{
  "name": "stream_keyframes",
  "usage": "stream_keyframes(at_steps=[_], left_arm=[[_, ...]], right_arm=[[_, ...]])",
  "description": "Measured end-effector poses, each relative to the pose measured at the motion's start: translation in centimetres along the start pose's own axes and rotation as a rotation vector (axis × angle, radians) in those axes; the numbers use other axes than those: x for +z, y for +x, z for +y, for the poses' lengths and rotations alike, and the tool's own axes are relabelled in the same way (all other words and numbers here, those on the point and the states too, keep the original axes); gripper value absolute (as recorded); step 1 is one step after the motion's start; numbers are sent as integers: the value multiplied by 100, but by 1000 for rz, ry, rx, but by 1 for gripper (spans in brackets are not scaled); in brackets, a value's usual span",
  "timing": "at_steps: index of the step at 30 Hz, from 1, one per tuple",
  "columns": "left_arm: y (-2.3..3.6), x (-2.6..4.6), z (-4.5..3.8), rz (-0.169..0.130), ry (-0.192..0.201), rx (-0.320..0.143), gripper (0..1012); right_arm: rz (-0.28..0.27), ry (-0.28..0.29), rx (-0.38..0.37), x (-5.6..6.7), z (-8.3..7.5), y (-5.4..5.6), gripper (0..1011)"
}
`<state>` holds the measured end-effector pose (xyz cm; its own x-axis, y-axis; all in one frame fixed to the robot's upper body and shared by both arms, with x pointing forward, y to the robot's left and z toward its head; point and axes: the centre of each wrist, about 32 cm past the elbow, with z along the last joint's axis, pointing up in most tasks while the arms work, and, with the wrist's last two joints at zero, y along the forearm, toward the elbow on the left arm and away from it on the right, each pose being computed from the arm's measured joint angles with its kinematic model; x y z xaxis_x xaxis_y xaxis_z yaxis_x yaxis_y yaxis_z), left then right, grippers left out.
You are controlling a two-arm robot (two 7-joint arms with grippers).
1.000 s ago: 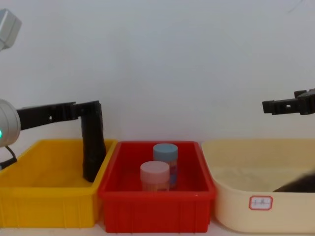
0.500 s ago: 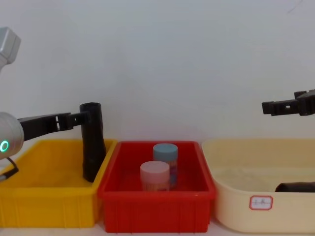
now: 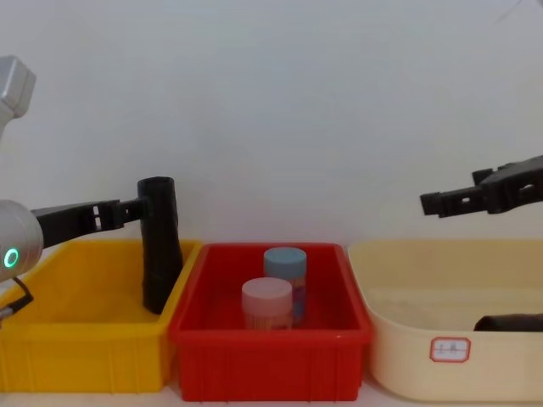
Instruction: Pick up the garbage bag with the one hand and transfer it to the other hand.
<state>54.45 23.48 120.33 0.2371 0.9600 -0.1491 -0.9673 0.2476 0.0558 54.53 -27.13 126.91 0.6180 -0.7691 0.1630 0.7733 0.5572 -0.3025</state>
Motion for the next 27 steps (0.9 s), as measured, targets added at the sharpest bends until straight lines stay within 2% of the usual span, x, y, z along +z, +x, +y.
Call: stream_keyframes(at_steps=[13, 27], left_arm=[[-5, -12, -8, 1, 0, 9, 1002], [-7, -16, -11, 1, 0, 12, 1002]], right_arm=[[-24, -61, 59, 116, 244, -64, 1001], [-10, -109, 118, 130, 483, -121, 1001]])
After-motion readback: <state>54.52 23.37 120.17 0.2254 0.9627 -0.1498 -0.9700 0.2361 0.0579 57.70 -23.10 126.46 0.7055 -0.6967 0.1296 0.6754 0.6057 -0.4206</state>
